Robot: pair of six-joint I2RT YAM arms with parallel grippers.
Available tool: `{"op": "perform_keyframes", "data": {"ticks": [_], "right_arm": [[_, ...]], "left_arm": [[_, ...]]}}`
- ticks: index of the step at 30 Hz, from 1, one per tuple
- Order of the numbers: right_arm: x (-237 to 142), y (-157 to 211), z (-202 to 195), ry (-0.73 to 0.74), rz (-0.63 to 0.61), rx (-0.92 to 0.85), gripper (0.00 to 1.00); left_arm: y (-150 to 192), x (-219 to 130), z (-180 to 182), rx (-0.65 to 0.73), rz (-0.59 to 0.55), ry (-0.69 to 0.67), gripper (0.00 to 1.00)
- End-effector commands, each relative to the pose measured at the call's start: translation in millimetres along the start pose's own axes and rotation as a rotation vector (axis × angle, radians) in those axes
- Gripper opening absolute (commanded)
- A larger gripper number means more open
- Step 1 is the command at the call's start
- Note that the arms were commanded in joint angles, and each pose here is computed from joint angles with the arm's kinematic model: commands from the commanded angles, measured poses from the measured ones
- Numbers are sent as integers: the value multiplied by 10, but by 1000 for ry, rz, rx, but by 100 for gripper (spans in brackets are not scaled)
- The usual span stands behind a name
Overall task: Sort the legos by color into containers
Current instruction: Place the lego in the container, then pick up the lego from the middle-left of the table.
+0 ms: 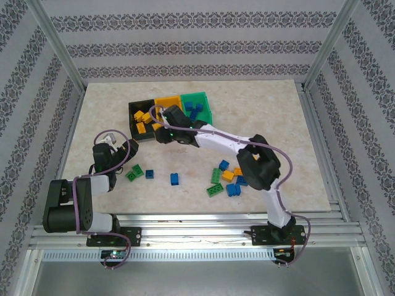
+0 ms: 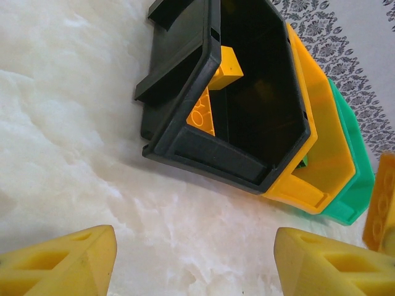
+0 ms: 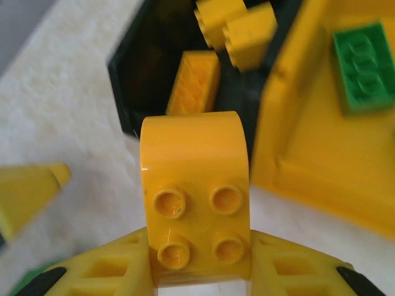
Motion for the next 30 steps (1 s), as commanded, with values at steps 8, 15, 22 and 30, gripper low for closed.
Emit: {"op": "perform_keyframes", "data": {"ticks": [8, 15, 22, 30], "right_arm": [[416, -685, 133, -101, -61, 26, 55], [272, -505, 187, -133, -29, 16, 57], [-176, -158, -22, -65, -22, -13, 57], [-726, 251, -678, -53, -37, 117, 58]], "left_arm": [[-106, -62, -75, 30, -51, 22, 68], [-114, -68, -87, 37, -57, 26, 68], [-85, -21, -120, 35, -42, 53, 67], [4, 39, -568, 235, 14, 74, 66]]}}
Point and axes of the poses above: each hand's point on the last joint's axis, 136 mm out from that joint toward the fingers, its own x axis out along the fingers, its own z axis along the line the jaws close on, y = z × x, the point moved 7 cm from there along -x, back along the fingers, and after that the axes turned 12 degrees about x, right-handed, at the moved point
